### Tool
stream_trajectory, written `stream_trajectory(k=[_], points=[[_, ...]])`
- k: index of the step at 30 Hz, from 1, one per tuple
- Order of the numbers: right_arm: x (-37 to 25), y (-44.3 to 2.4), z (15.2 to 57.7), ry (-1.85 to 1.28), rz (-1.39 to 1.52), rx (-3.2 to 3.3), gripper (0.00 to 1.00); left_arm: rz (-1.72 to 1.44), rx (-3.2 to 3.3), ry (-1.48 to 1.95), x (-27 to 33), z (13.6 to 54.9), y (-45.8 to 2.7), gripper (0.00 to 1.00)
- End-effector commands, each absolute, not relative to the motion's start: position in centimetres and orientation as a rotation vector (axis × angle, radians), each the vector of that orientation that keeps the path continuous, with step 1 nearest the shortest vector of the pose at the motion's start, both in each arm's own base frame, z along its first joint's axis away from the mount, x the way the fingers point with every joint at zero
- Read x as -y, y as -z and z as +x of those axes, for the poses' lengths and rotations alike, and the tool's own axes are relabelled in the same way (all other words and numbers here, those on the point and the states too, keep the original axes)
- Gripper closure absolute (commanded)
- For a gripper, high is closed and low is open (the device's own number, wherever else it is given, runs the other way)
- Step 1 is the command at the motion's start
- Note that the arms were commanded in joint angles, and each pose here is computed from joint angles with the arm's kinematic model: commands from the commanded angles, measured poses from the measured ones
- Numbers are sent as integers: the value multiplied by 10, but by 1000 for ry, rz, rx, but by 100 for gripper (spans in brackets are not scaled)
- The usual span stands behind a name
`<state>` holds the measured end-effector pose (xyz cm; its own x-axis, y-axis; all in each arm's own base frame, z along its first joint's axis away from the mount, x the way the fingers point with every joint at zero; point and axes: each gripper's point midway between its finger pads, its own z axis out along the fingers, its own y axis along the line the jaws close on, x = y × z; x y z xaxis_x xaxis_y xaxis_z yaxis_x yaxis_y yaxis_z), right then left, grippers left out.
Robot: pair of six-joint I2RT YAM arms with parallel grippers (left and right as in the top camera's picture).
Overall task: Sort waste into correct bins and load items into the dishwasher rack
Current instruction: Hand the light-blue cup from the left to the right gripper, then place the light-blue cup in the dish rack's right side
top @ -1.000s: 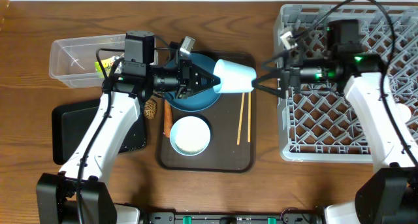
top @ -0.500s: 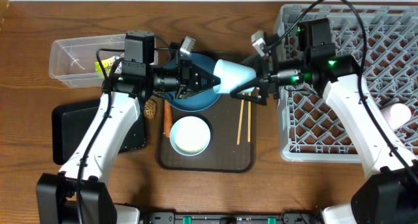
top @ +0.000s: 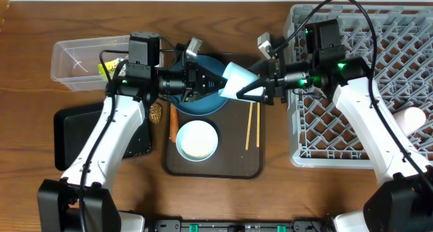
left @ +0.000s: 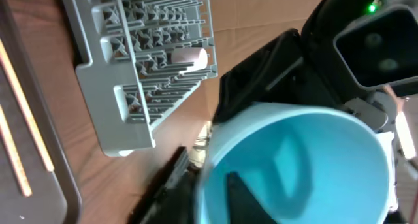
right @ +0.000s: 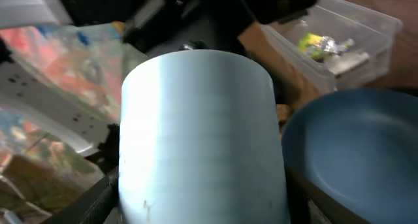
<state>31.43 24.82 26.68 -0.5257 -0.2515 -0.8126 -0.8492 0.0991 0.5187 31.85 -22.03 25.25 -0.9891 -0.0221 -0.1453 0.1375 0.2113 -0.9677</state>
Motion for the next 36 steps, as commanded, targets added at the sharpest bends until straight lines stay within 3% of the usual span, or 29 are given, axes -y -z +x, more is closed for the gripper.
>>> stream_trajectory(k=[1,10,15,24,30,36], points=[[-244,-253,329,-1338,-1013,-1970,53,194,-2311,1806,220,325,-250,72],[-173,-233,364,-923,-703,-2298,53,-54,-2601,1017,145,346,-169,70],[-90,-248,373,-665,-310,-2503,57,-124,-2653,758,101,337,-165,70],[49,-269,357,-360,286,-2588,59,-98,-2532,622,80,323,-207,69],[154,-252,328,-54,768,-2571,55,-100,-2555,621,79,313,-207,70],[214,-221,305,-7,1095,-2552,57,-94,-2562,620,79,311,-206,70]])
